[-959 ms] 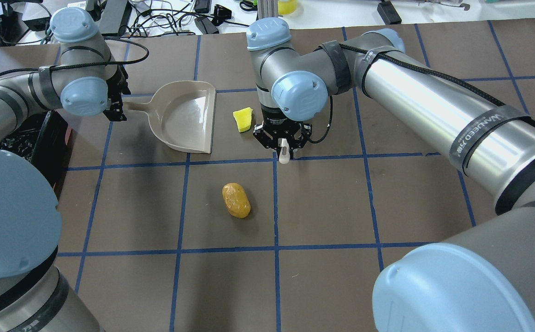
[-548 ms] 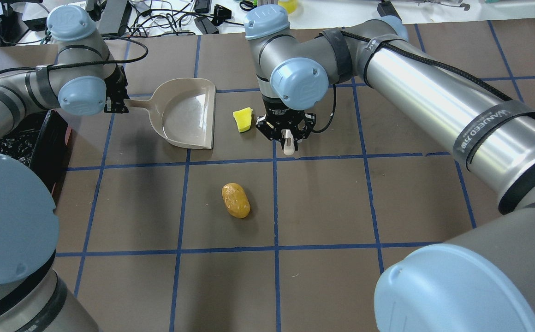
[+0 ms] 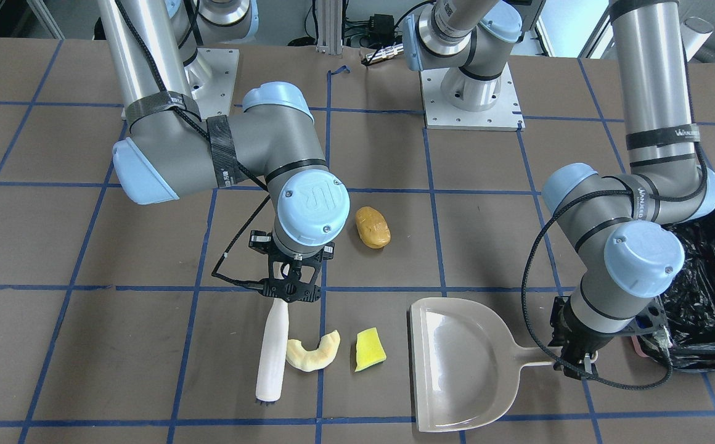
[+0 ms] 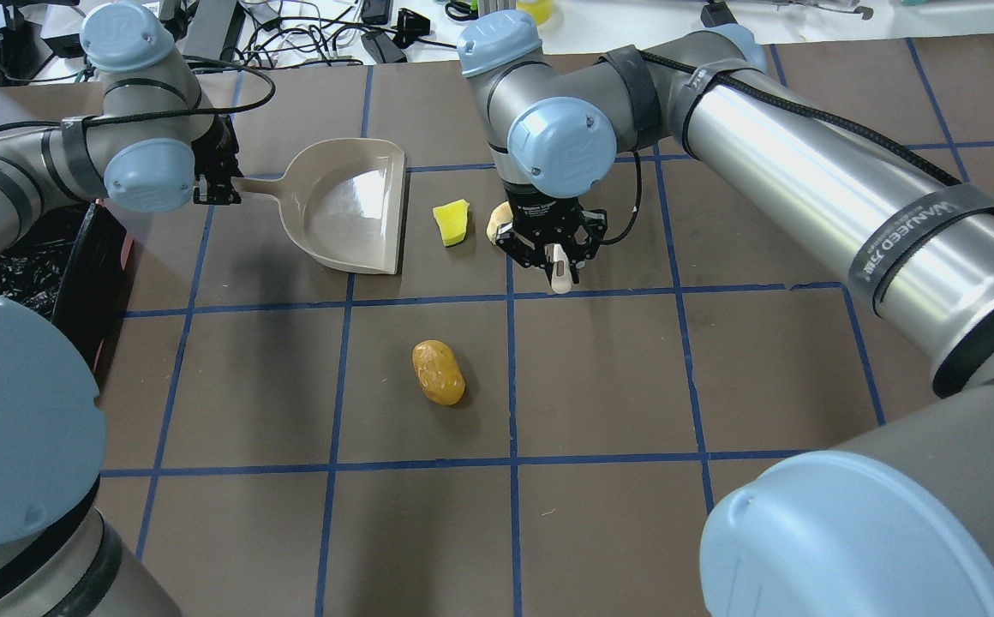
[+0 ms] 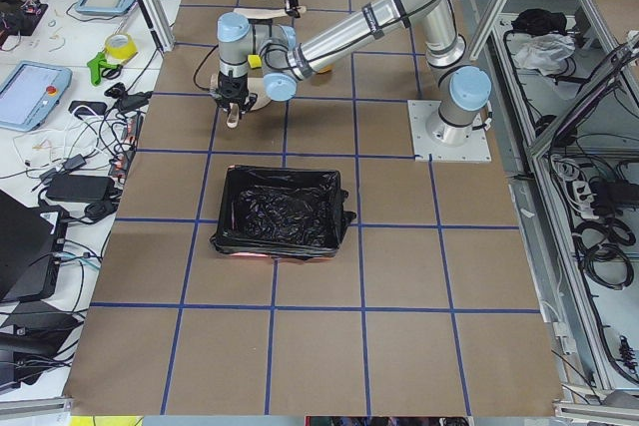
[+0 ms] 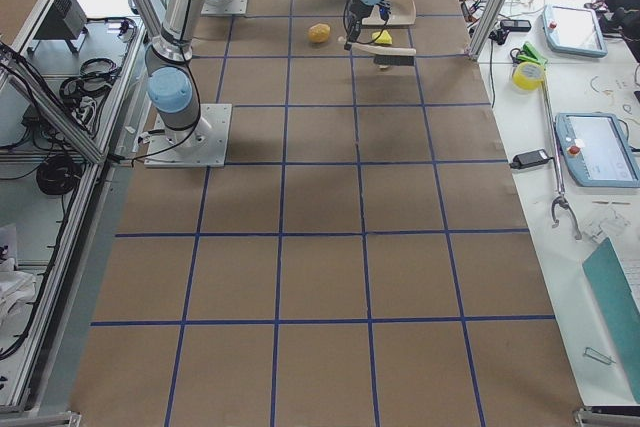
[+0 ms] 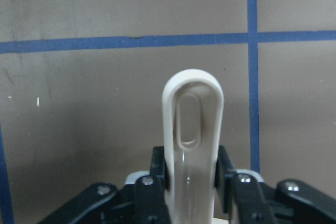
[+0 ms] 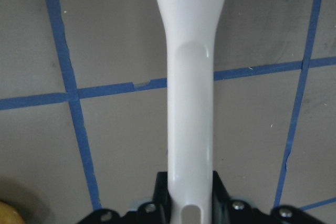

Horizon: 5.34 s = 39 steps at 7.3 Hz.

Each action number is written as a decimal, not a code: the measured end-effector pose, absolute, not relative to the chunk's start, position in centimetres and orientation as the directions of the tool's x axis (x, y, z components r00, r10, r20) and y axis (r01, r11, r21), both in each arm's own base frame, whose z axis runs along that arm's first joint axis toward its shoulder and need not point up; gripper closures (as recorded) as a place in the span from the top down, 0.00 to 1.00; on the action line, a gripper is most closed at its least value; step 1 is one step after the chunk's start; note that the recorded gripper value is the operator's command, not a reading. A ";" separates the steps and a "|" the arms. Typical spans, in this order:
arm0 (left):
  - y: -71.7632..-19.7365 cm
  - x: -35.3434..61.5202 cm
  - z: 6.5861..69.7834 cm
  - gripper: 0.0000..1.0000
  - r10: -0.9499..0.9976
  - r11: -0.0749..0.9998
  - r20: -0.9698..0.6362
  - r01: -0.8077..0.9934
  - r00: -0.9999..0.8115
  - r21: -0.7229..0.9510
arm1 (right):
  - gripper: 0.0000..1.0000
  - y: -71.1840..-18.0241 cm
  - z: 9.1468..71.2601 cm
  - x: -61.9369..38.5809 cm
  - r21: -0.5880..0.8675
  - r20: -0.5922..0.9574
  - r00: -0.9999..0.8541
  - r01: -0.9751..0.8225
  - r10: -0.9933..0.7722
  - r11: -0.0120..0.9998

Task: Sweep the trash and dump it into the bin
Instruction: 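Move the brush toward the sponge and banana piece with the right gripper, then sweep the sponge and banana piece into the dustpan with the right gripper, then move the brush behind the yellow potato with the right gripper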

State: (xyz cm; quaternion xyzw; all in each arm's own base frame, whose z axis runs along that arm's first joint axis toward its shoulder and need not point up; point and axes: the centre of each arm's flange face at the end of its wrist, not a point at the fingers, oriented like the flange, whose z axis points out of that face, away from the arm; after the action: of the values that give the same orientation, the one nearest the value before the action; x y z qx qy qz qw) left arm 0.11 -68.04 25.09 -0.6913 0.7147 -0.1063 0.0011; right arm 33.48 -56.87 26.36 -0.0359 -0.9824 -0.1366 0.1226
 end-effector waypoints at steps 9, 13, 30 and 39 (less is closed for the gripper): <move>-67.8 -4.1 23.9 0.00 -0.991 0.005 0.130 -0.957 -0.044 -0.290 | 0.01 -54.6 22.1 38.3 0.297 0.177 -0.980 0.136 0.085 0.945; -67.8 -4.0 24.0 0.00 -0.991 0.004 0.128 -0.952 -0.045 -0.307 | 0.01 -56.3 21.5 43.7 0.305 0.037 -0.993 0.118 0.112 0.945; -63.4 -4.1 25.1 0.00 -0.994 0.041 0.084 -0.957 -0.068 -0.286 | 0.01 -44.6 36.1 38.9 0.372 0.074 -0.995 0.092 0.069 0.924; -48.2 -4.9 26.3 0.00 -0.999 -0.030 0.043 -0.961 0.019 -0.276 | 0.02 -28.7 26.2 42.7 0.391 0.161 -0.932 0.361 0.323 0.847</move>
State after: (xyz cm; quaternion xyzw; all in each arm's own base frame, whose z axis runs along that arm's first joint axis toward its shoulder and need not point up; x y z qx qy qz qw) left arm -4.90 -48.25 26.28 -0.7089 0.6911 -0.1127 0.0845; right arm 42.71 -28.71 26.19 -0.1783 -0.9598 -0.2121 0.0447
